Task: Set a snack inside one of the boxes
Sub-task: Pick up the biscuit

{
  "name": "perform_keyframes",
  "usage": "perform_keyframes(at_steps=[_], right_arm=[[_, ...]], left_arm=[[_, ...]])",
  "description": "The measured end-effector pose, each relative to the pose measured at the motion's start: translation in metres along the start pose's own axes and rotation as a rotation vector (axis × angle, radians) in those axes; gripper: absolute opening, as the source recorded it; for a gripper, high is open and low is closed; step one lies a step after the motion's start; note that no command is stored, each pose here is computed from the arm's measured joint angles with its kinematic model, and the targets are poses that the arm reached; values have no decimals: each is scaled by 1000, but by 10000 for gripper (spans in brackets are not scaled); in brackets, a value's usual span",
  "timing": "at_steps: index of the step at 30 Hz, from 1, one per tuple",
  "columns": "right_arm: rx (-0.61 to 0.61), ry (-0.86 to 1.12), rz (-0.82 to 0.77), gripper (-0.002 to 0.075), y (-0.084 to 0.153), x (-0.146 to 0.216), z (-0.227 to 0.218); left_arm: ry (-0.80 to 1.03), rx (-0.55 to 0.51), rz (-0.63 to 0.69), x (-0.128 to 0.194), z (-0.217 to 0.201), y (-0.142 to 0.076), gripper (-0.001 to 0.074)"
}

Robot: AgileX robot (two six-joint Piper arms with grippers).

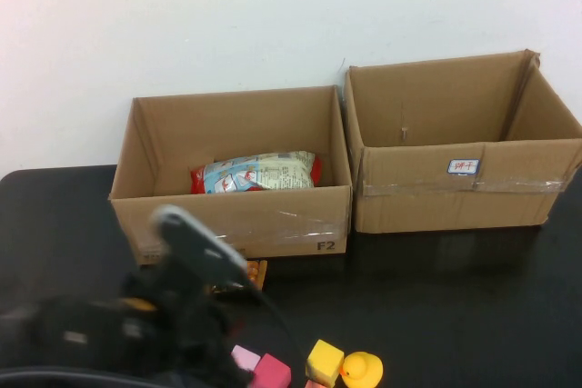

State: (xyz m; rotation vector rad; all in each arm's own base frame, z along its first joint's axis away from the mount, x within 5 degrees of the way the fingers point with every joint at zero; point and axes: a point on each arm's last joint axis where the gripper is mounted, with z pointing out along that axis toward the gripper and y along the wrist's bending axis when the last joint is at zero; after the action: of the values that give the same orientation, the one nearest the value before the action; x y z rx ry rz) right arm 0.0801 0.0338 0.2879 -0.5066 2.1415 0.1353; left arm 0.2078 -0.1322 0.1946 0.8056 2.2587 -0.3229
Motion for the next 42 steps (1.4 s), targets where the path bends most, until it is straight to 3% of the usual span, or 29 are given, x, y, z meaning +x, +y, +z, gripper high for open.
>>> perform_keyframes(at_steps=[3, 6, 8, 11, 21, 32, 42], right_arm=[[8, 36, 1, 470, -1, 7, 1], [19, 74, 0, 470, -2, 12, 1], [26, 94, 1, 470, -2, 14, 1], [34, 124, 2, 470, -3, 16, 0], [29, 145, 13, 470, -3, 19, 0], [28, 145, 25, 470, -3, 19, 0], [22, 148, 53, 470, -2, 19, 0]], left_arm=[[31, -34, 160, 2, 31, -13, 126], [69, -74, 255, 11, 60, -19, 331], [96, -111, 257, 17, 77, -18, 454], [129, -168, 212, 22, 96, -13, 522], [182, -295, 219, 22, 142, -2, 519], [244, -393, 245, 23, 178, 8, 444], [325, -389, 190, 21, 192, 31, 439]])
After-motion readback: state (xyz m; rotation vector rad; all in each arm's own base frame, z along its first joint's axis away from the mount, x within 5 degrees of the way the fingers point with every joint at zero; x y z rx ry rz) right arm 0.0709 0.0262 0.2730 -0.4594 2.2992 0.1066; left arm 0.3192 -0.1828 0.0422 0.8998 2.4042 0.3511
